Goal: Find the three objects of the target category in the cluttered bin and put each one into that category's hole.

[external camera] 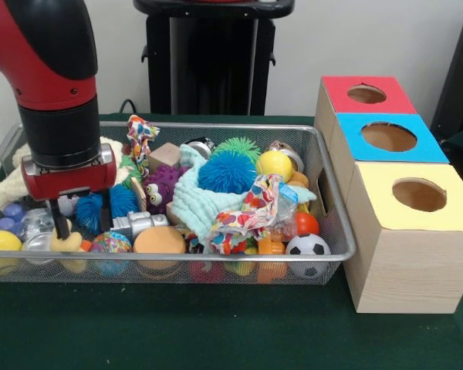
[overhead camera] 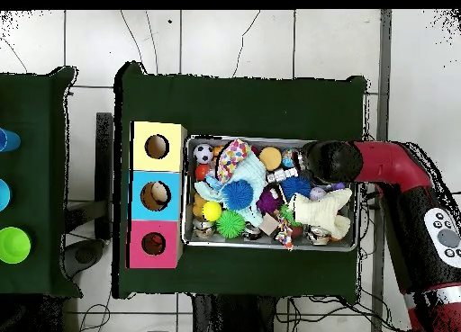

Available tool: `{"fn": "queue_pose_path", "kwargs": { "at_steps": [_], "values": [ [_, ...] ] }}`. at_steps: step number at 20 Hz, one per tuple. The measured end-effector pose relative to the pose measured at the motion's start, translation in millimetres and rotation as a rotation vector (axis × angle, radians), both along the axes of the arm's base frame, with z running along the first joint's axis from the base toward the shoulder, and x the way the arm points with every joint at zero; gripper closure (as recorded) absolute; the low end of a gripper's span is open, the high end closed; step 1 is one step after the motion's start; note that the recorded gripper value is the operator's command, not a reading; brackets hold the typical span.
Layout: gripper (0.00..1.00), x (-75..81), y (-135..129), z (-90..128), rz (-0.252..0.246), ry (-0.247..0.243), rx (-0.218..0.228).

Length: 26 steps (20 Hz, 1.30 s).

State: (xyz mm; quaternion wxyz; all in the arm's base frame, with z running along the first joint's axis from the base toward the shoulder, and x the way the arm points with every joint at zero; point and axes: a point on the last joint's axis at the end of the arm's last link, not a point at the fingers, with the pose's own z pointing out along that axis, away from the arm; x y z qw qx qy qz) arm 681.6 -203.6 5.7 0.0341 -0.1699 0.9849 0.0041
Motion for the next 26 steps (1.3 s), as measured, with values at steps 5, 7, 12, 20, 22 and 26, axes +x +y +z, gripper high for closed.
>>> {"fn": "queue_pose_path", "kwargs": {
  "at_steps": [5,7,12,20,22,26],
  "values": [
    [0.00,-7.2,2,-7,0.005,0.010,0.004],
    [0.00,-7.5,2,-9,0.004,0.004,0.005],
    [0.00,-5.0,1,-12,0.000,-0.030,0.004],
    [0.00,-3.8,-1,-14,-0.003,-0.053,0.003],
    [0.00,-3.8,-1,-14,-0.003,-0.053,0.003],
    [0.00,-3.9,-1,-14,-0.003,-0.053,0.003]
  ]
}}
